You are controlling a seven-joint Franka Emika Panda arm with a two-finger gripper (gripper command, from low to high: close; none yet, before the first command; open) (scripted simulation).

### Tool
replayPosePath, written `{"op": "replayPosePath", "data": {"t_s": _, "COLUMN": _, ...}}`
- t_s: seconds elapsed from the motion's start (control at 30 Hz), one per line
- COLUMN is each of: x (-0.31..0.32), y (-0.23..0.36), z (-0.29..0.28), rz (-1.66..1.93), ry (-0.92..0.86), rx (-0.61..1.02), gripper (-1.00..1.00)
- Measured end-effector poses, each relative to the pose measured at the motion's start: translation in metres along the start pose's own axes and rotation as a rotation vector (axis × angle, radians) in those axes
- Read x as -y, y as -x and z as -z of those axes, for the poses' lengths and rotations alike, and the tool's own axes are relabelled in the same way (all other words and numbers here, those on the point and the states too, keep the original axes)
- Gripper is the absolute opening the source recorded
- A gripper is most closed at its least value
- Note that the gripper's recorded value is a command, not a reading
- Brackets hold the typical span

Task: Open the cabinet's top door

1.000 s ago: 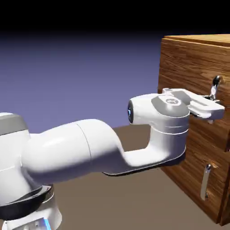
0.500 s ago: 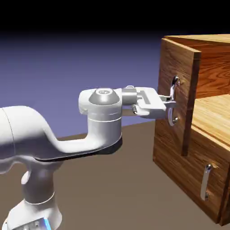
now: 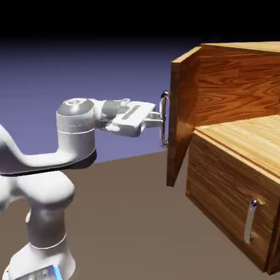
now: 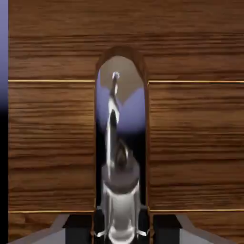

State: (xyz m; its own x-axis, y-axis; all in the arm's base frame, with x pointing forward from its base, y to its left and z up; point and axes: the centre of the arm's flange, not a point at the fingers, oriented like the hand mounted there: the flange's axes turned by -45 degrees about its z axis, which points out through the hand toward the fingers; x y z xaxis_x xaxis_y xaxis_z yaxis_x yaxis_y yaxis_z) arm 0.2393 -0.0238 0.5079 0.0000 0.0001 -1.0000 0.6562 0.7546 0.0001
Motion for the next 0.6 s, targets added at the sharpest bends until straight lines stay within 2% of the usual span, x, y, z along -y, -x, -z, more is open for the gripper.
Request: {"op": "replayPosePath", "data": {"t_s": 0.6, "x": -0.052, "y": 0.000, "z": 0.103, "rz": 0.000, "ry": -0.264, "rx": 0.000, "gripper": -1.00}}
